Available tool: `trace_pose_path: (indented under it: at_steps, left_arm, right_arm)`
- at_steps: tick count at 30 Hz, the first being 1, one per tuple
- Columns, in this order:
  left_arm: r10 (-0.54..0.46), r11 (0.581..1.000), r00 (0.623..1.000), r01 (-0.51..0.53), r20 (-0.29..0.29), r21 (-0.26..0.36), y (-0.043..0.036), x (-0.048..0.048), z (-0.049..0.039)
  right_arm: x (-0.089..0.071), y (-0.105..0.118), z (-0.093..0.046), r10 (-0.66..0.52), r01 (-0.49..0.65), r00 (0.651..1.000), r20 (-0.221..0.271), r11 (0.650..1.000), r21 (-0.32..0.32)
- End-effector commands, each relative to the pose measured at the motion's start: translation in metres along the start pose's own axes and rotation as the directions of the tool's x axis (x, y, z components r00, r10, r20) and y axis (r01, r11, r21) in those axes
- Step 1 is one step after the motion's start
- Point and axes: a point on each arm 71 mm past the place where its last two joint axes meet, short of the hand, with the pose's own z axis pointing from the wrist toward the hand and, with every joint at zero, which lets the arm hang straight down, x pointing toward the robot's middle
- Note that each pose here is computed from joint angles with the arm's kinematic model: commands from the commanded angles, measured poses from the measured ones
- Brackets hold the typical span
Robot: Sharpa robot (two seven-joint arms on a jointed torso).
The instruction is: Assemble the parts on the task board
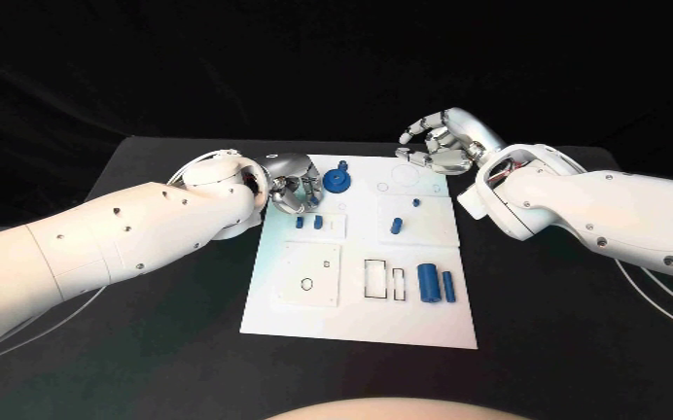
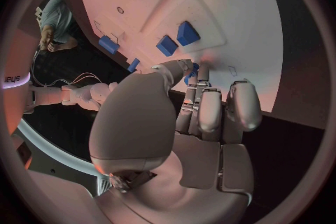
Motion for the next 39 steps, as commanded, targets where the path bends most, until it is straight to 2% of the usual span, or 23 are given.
trace_pose_path:
  at_steps: [1, 24, 30, 35, 39]
  left_arm:
    - [-0.006, 1.000, 1.000, 0.006, -0.014, 0.015, -0.0025, 0.0015, 0.0005]
    - [-0.007, 1.000, 1.000, 0.007, -0.002, 0.003, 0.0017, 0.0001, -0.0014]
    - [-0.015, 1.000, 1.000, 0.015, 0.018, 0.006, 0.0041, -0.0019, -0.0053]
    - [-0.067, 0.998, 0.994, 0.067, 0.080, 0.011, 0.0120, -0.0097, -0.0132]
    - [-0.144, 0.990, 0.978, 0.144, 0.149, 0.007, 0.0256, -0.0199, -0.0233]
  right_arm:
    - [0.001, 0.001, 0.000, -0.007, 0.007, 1.000, -0.010, 1.000, -0.011]
    - [0.001, 0.000, 0.000, -0.008, 0.008, 1.000, -0.009, 1.000, -0.008]
    - [0.000, -0.001, 0.000, -0.010, 0.010, 1.000, -0.010, 1.000, -0.006]
    - [-0.002, -0.006, 0.001, -0.024, 0.024, 1.000, -0.016, 1.000, -0.003]
    - [-0.004, -0.011, 0.001, -0.068, 0.067, 0.997, -0.046, 0.998, -0.006]
